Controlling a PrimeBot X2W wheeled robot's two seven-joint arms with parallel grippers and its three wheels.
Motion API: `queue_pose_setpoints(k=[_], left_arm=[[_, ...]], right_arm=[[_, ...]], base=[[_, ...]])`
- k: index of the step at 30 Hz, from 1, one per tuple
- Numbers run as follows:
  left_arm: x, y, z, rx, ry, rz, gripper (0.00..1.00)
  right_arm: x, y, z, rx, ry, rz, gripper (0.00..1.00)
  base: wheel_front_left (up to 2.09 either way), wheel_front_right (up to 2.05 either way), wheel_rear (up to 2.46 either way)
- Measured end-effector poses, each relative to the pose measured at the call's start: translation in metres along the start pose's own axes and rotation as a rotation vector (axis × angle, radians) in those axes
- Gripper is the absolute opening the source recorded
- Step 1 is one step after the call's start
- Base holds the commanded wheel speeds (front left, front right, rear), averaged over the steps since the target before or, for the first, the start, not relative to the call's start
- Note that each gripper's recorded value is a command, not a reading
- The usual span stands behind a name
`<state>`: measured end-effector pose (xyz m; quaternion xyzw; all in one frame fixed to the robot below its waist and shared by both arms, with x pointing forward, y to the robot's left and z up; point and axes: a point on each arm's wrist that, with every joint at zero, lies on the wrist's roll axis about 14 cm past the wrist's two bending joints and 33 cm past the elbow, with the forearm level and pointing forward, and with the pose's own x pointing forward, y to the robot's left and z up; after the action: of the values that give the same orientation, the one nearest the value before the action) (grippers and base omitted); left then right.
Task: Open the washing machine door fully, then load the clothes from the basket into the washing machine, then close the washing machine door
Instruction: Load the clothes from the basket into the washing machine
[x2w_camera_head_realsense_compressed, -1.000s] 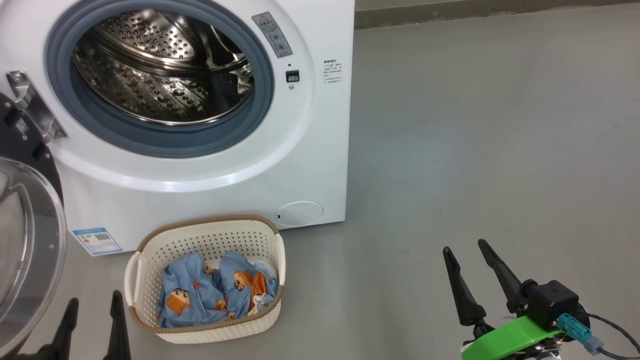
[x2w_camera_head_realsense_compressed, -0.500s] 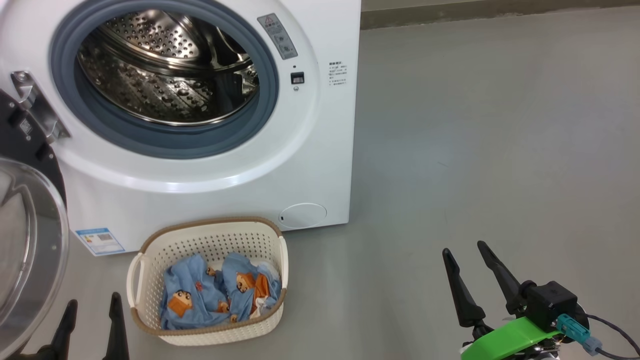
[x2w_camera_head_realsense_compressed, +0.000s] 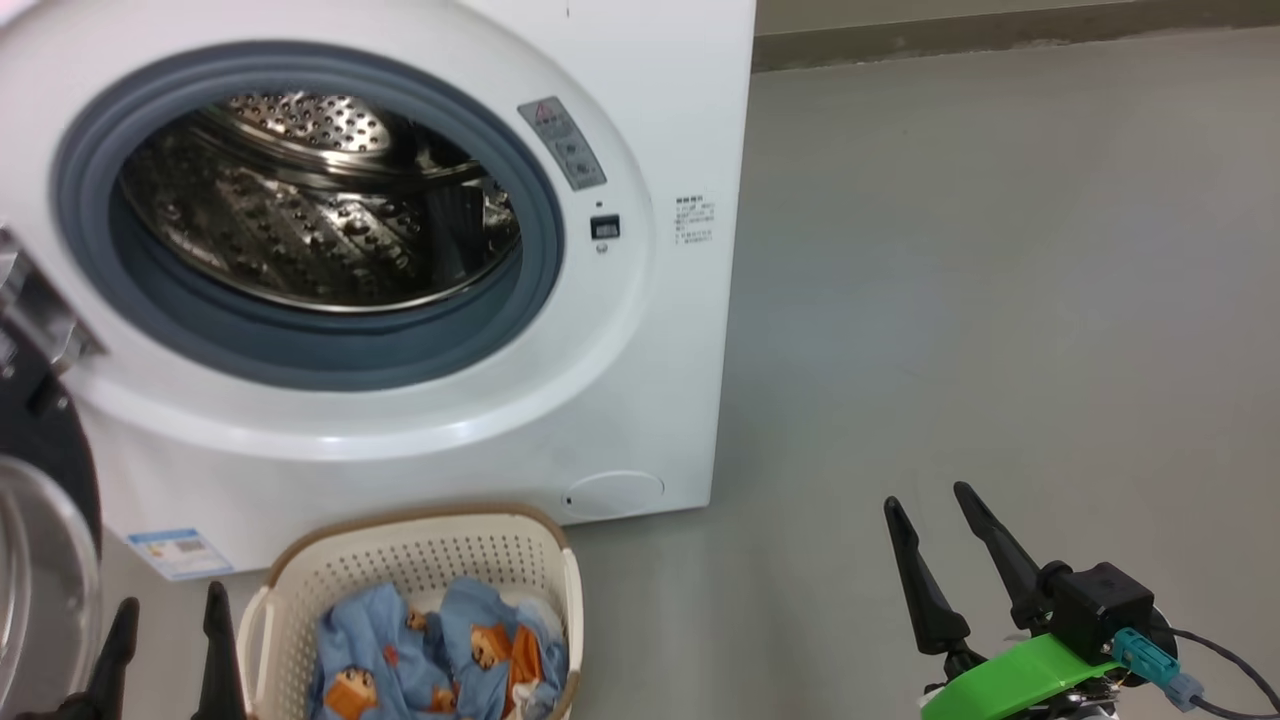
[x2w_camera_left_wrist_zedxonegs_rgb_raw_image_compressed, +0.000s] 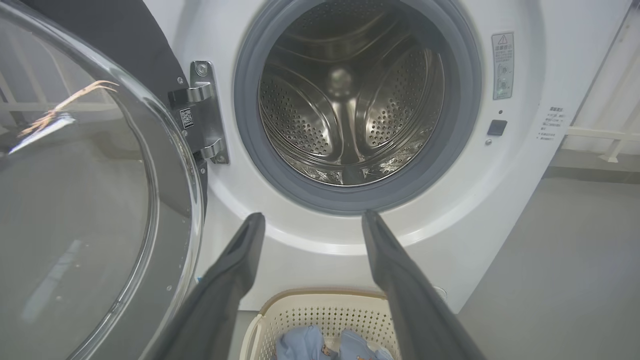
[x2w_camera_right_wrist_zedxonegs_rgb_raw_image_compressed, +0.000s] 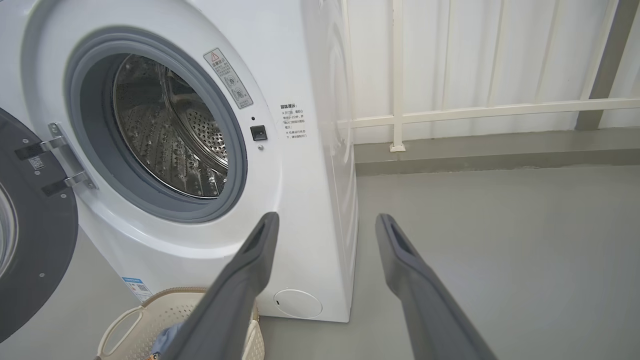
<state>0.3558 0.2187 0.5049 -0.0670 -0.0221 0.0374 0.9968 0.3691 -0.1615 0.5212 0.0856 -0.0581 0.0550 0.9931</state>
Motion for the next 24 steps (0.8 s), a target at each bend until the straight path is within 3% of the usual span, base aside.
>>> queue_pose_setpoints(k=[8,24], left_arm=[[0.004,-0.005,-0.006,0.004,0.002,-0.02,1.0],[0.006,-0.013,-0.013,-0.003,0.015,-0.048,1.0]], right_arm=[[0.0,-0.004,-0.008,0.001,0.022,-0.012,1.0],[-0.001,-0.009,-0.012,0.001,0.037,-0.026,1.0]], base=[[1.04,-1.04,0.0],[0.04,-0.04,0.0]])
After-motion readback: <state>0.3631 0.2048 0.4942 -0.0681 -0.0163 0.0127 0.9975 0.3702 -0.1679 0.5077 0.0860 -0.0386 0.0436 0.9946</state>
